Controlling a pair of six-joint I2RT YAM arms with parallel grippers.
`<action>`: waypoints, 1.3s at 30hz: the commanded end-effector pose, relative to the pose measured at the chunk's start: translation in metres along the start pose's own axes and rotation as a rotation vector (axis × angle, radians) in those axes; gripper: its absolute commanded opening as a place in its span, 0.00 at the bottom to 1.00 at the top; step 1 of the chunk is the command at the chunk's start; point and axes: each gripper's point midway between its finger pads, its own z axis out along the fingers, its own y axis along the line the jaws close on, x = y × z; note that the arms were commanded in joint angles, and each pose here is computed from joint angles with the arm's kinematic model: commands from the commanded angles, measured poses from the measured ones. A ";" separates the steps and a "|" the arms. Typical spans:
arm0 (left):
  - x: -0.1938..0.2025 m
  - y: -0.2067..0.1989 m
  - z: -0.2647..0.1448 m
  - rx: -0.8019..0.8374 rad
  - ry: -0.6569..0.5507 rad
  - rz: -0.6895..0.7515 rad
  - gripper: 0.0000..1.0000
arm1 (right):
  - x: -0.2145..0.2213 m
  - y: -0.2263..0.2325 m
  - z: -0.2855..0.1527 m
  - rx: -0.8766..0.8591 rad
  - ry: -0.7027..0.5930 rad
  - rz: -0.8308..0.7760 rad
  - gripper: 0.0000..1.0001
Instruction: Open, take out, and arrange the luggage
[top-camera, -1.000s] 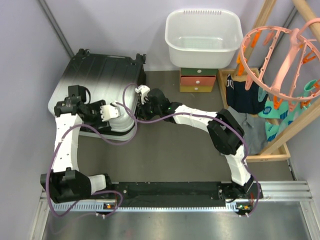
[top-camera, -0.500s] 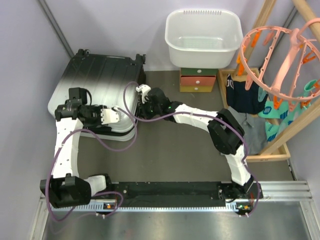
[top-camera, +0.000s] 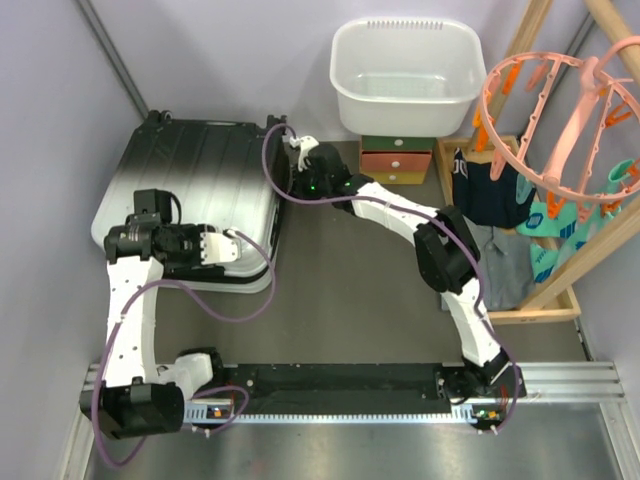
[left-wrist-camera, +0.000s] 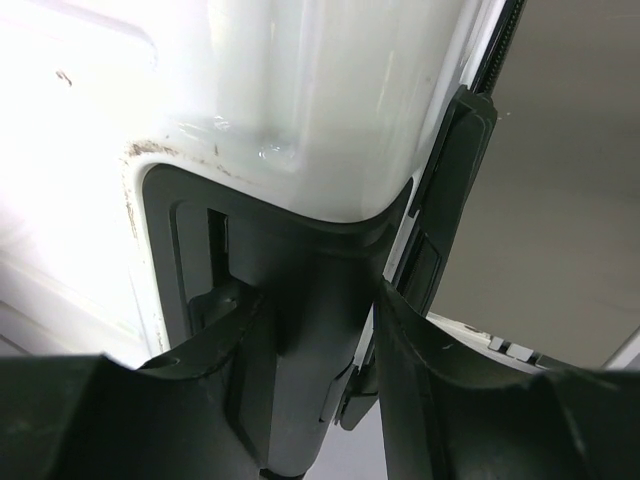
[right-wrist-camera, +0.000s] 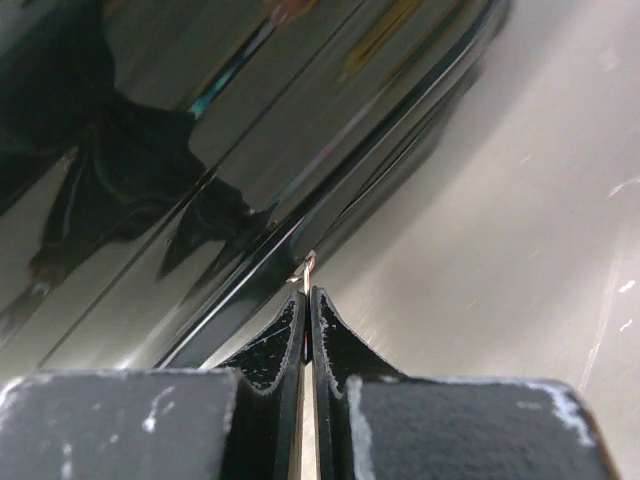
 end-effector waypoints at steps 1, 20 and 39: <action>0.002 -0.064 -0.030 0.150 0.046 -0.021 0.00 | -0.098 -0.043 -0.001 0.118 -0.277 -0.045 0.00; -0.006 -0.069 -0.031 0.123 0.004 0.019 0.00 | -0.158 -0.054 0.041 0.040 -0.597 -0.166 0.00; -0.062 0.036 -0.092 -0.208 -0.260 -0.402 0.99 | -0.125 -0.012 0.026 -0.137 -0.556 -0.251 0.00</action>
